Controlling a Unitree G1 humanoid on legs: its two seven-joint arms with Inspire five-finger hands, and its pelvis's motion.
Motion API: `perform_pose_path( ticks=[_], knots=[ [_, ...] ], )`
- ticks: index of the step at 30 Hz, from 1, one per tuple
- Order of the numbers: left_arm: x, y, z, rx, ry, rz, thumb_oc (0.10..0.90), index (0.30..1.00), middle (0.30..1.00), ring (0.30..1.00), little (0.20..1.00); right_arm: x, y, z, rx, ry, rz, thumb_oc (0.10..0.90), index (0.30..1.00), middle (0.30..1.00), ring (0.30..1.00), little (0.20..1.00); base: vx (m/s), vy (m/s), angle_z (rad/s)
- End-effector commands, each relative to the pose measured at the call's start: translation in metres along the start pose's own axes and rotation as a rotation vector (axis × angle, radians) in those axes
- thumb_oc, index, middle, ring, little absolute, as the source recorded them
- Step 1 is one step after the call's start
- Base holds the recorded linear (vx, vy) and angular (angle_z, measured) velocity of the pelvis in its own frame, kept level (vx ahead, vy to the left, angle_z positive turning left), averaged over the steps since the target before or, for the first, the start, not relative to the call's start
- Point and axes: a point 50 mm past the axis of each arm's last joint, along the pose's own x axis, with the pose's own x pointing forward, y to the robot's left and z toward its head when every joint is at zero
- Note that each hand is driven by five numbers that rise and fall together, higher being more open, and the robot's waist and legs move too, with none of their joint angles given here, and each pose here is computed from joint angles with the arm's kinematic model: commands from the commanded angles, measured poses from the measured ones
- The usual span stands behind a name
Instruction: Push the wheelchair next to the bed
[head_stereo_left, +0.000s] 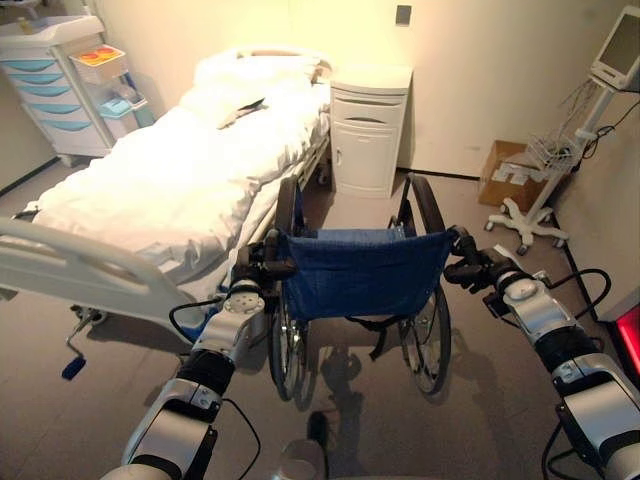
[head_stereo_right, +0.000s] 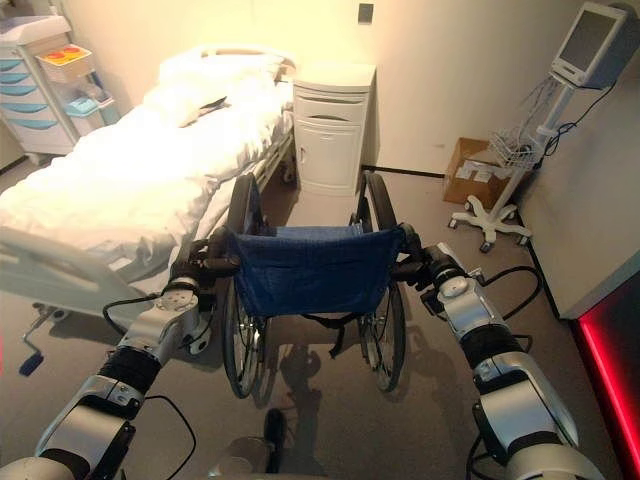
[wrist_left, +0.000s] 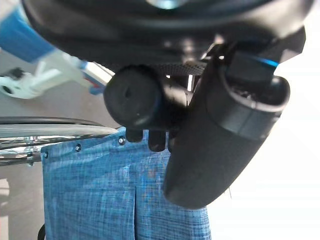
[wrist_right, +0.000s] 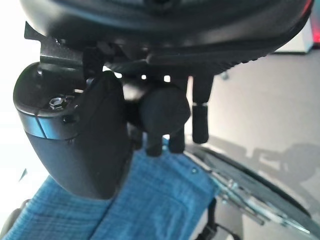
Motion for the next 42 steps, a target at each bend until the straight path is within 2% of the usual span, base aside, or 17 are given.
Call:
perform_pose_path(
  ticks=[1, 8, 14, 20, 28, 31, 38, 42],
  knots=[
    [-0.003, 0.025, -0.067, 0.214, 0.198, 0.027, 0.400, 0.300, 0.300, 0.300, 0.300, -0.006, 0.051, -0.022, -0.066, -0.026, 0.199, 0.400, 0.300, 0.300, 0.300, 0.300, 0.27, 0.184, -0.26],
    [-0.002, 0.035, -0.053, 0.229, 0.123, 0.053, 0.400, 0.300, 0.300, 0.300, 0.300, -0.015, 0.059, -0.034, -0.068, -0.029, 0.183, 0.400, 0.300, 0.300, 0.300, 0.300, 0.31, 0.167, -0.07],
    [0.005, 0.028, -0.033, 0.234, 0.062, 0.009, 0.400, 0.300, 0.300, 0.300, 0.300, -0.012, 0.043, -0.031, -0.060, -0.018, 0.129, 0.400, 0.300, 0.300, 0.300, 0.300, 0.34, -0.095, 0.44],
    [0.003, 0.026, -0.034, 0.205, 0.039, -0.001, 0.400, 0.300, 0.300, 0.300, 0.300, -0.015, 0.037, -0.026, -0.071, -0.020, 0.109, 0.400, 0.300, 0.300, 0.300, 0.300, 0.36, -0.112, 0.46],
    [-0.004, 0.001, -0.041, 0.127, 0.055, -0.057, 0.400, 0.300, 0.300, 0.300, 0.300, -0.010, 0.000, -0.035, -0.133, 0.031, 0.076, 0.400, 0.300, 0.300, 0.300, 0.300, 0.40, -0.191, 0.50],
    [-0.003, -0.005, -0.038, 0.135, 0.046, -0.075, 0.400, 0.300, 0.300, 0.300, 0.300, -0.007, -0.003, -0.036, -0.118, 0.039, 0.062, 0.400, 0.300, 0.300, 0.300, 0.300, 0.33, -0.125, 0.18],
    [-0.007, 0.007, -0.049, 0.145, 0.065, -0.030, 0.400, 0.300, 0.300, 0.300, 0.300, -0.006, 0.018, -0.034, -0.138, 0.031, 0.098, 0.400, 0.300, 0.300, 0.300, 0.300, 0.43, 0.107, -0.32],
    [-0.008, 0.031, -0.061, 0.152, 0.101, 0.011, 0.400, 0.300, 0.300, 0.300, 0.300, -0.010, 0.016, -0.043, -0.154, 0.028, 0.132, 0.400, 0.300, 0.300, 0.300, 0.300, 0.44, 0.262, -0.68]
  ],
)
